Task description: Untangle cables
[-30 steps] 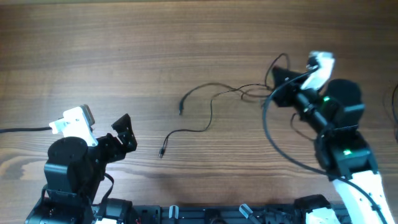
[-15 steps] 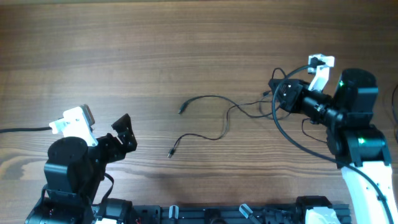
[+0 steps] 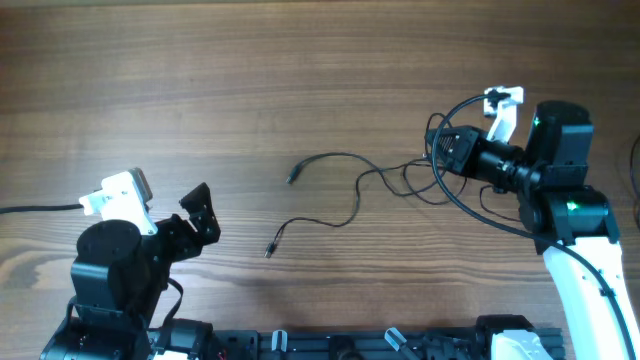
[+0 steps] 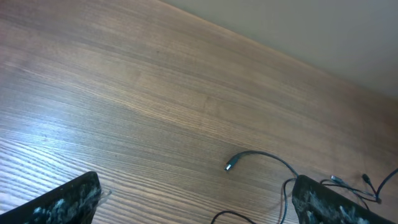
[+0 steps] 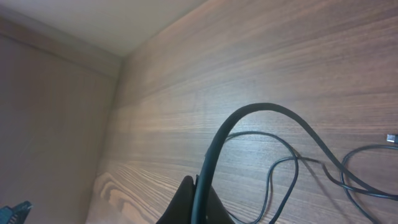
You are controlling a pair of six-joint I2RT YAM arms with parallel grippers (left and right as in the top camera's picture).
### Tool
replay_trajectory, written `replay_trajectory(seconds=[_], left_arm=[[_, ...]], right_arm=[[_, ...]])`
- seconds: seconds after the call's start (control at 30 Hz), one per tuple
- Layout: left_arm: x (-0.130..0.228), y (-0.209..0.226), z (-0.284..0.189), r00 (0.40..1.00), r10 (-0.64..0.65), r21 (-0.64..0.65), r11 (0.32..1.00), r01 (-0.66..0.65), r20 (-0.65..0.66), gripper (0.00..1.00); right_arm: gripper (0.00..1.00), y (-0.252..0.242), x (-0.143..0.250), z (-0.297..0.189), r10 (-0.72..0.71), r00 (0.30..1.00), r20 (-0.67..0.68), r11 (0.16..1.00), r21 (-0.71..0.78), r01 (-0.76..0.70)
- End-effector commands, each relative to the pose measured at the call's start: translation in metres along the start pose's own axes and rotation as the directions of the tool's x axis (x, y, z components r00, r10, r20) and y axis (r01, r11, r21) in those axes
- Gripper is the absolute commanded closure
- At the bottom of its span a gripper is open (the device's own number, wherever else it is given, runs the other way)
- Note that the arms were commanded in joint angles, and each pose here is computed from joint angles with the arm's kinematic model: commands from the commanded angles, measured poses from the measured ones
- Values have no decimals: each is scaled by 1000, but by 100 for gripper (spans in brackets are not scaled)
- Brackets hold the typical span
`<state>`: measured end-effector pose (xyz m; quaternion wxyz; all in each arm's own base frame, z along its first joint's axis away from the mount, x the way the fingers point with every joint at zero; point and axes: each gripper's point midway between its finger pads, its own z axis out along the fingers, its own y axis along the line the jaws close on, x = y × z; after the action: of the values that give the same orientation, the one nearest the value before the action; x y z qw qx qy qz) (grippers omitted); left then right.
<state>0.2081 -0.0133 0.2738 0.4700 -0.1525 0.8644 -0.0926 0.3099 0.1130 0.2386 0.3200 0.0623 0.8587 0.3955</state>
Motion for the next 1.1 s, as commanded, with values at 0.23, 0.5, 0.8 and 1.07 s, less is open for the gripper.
replay_trajectory(seconds=[0.23,0.5,0.8,1.07], left_arm=[[1,-15,0,1000,2,84,996,-1,-15,0],[4,-25,7,999,7,128,992,0,-53,0],[28,-55,63,958,96,228,973,-33,-269,0],[73,-81,102,847,269,410,910,-67,-459,0]], right_arm=[[96,7,2,0,-59,998,-19,998,-29,58],[96,12,6,0,-84,996,-37,995,-64,82],[96,19,26,-2,-196,975,-105,974,-138,181],[96,32,42,-7,-329,935,-130,923,-252,290]])
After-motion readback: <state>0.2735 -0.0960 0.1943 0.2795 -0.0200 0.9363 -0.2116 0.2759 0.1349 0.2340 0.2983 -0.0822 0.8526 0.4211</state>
